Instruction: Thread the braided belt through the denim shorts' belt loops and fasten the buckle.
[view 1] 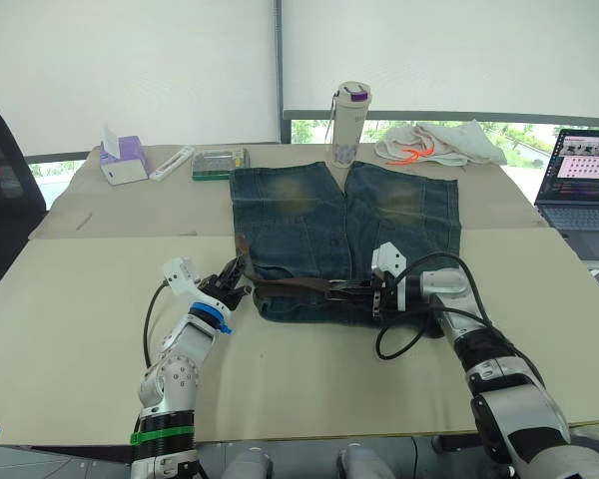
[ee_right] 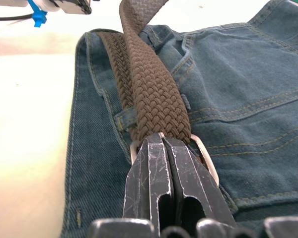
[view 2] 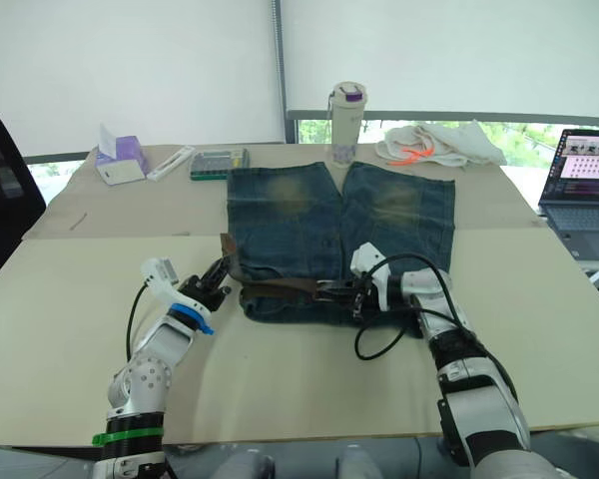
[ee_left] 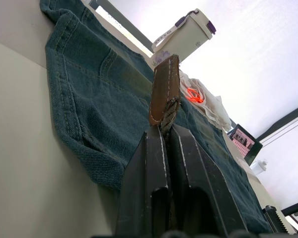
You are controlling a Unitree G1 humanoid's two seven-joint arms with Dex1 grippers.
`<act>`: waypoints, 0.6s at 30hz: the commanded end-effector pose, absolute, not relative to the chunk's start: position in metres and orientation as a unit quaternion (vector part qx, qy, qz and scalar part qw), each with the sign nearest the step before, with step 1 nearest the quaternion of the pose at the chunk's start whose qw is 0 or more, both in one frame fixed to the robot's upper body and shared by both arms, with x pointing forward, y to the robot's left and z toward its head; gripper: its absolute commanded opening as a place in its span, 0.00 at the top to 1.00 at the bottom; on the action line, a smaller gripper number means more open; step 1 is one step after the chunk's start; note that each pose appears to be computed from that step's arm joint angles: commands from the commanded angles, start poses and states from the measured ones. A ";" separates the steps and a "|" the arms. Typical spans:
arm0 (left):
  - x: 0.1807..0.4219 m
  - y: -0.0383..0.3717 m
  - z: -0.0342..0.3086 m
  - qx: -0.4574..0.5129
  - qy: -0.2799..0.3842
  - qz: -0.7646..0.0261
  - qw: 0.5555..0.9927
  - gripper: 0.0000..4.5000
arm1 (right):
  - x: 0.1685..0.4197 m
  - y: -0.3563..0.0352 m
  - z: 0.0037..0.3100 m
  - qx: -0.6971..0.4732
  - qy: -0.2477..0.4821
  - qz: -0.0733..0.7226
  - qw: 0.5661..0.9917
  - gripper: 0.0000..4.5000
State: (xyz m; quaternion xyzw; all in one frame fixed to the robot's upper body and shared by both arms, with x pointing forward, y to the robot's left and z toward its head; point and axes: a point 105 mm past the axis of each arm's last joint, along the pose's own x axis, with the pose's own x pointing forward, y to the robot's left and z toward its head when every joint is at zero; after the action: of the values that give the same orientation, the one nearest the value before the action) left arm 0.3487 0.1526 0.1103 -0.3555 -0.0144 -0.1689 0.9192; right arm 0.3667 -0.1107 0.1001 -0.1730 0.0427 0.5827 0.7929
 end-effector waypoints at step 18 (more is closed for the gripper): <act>0.346 0.155 0.120 -0.350 -0.037 -0.172 0.920 1.00 | 0.367 -0.108 0.110 -0.155 0.013 0.592 0.791 0.99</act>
State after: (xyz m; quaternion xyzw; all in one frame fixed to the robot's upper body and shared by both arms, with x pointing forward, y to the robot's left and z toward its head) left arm 0.3475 0.1529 0.1087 -0.3565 -0.0134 -0.1672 0.9191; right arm 0.3661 -0.1077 0.1013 -0.1655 0.0343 0.5910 0.7888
